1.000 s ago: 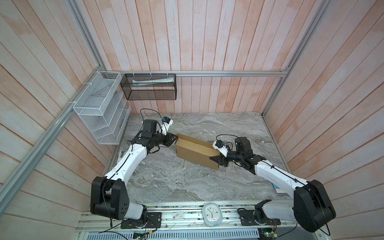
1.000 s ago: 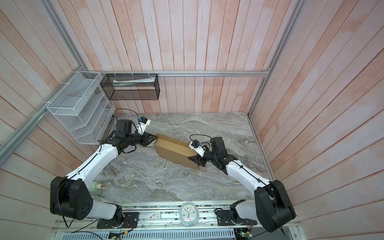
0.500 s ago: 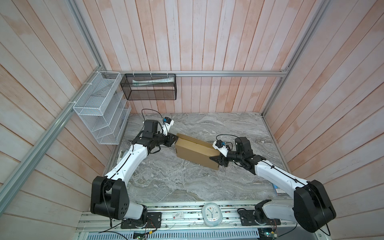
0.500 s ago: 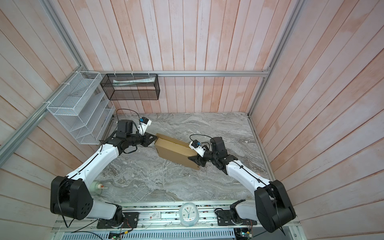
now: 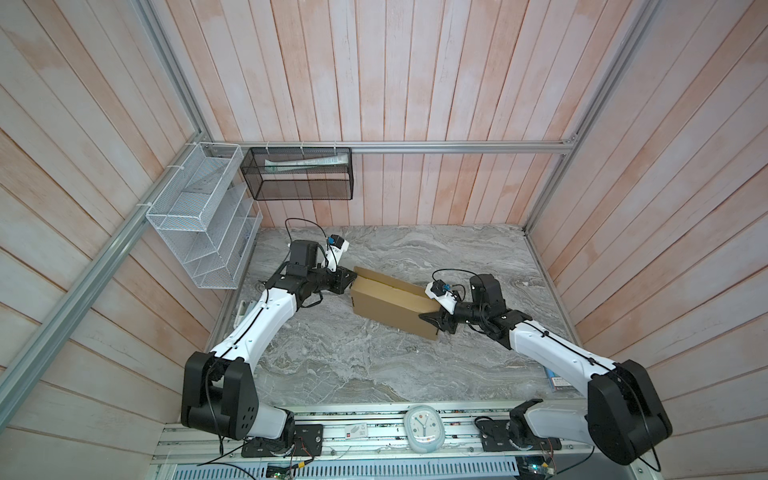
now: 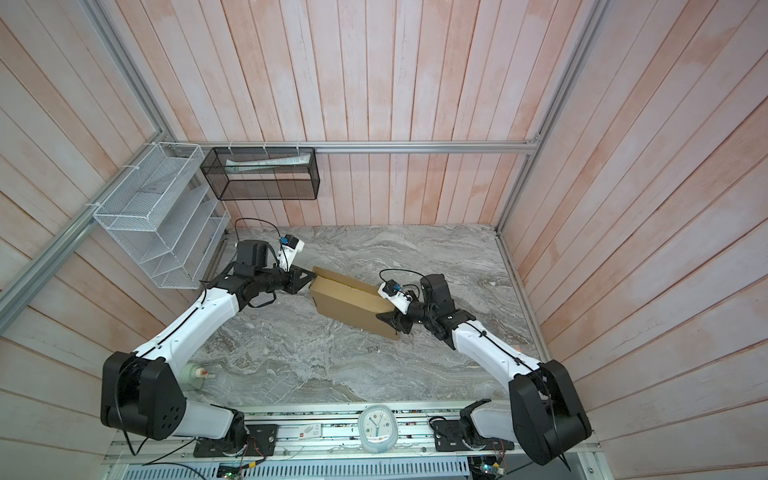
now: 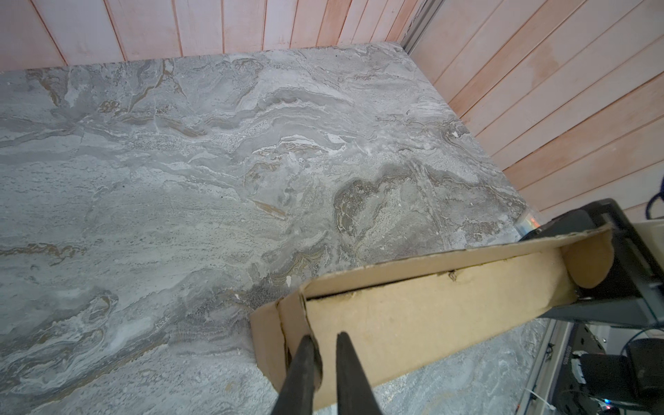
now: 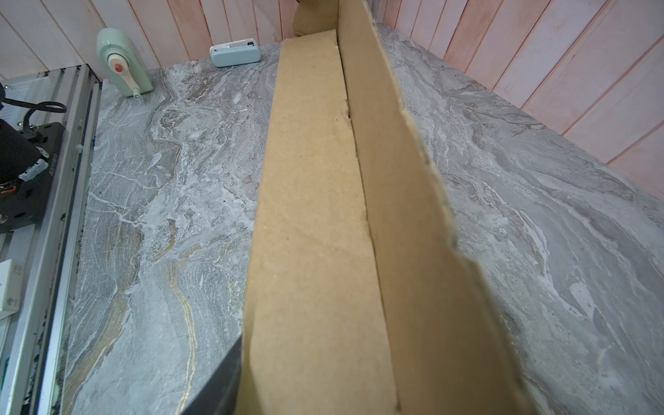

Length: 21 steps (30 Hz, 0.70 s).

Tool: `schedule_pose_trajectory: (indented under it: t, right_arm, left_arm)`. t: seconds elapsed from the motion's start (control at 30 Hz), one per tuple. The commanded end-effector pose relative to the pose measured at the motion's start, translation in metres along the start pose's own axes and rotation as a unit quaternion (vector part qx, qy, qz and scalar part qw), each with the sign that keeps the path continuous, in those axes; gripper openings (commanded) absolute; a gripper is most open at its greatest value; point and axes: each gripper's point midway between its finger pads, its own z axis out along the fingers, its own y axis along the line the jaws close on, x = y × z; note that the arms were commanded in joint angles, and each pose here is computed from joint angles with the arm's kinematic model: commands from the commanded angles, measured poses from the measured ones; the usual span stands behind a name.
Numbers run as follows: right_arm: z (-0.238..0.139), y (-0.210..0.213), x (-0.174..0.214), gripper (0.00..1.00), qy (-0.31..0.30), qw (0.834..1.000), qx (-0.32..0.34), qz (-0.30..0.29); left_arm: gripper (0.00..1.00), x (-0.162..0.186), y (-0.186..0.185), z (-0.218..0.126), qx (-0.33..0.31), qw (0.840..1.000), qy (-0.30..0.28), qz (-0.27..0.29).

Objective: Fold the paper box

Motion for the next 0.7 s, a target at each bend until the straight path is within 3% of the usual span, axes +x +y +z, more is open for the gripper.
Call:
schedule_pose_trajectory:
  t: [0.0, 0.4, 0.67]
  right_arm:
    - [-0.002, 0.003, -0.009, 0.43, -0.015, 1.000, -0.001, -0.008]
    - [-0.004, 0.004, -0.011, 0.43, -0.017, 1.000, 0.001, -0.007]
    - [-0.007, 0.003, -0.013, 0.50, -0.023, 1.000, 0.008, -0.009]
  left_arm:
    - [0.13, 0.009, -0.001, 0.006, 0.000, 1.000, 0.005, 0.004]
    - [0.04, 0.016, 0.014, 0.008, -0.041, 0.999, -0.004, 0.003]
    - [0.03, 0.020, 0.016, 0.008, -0.046, 0.999, -0.007, -0.004]
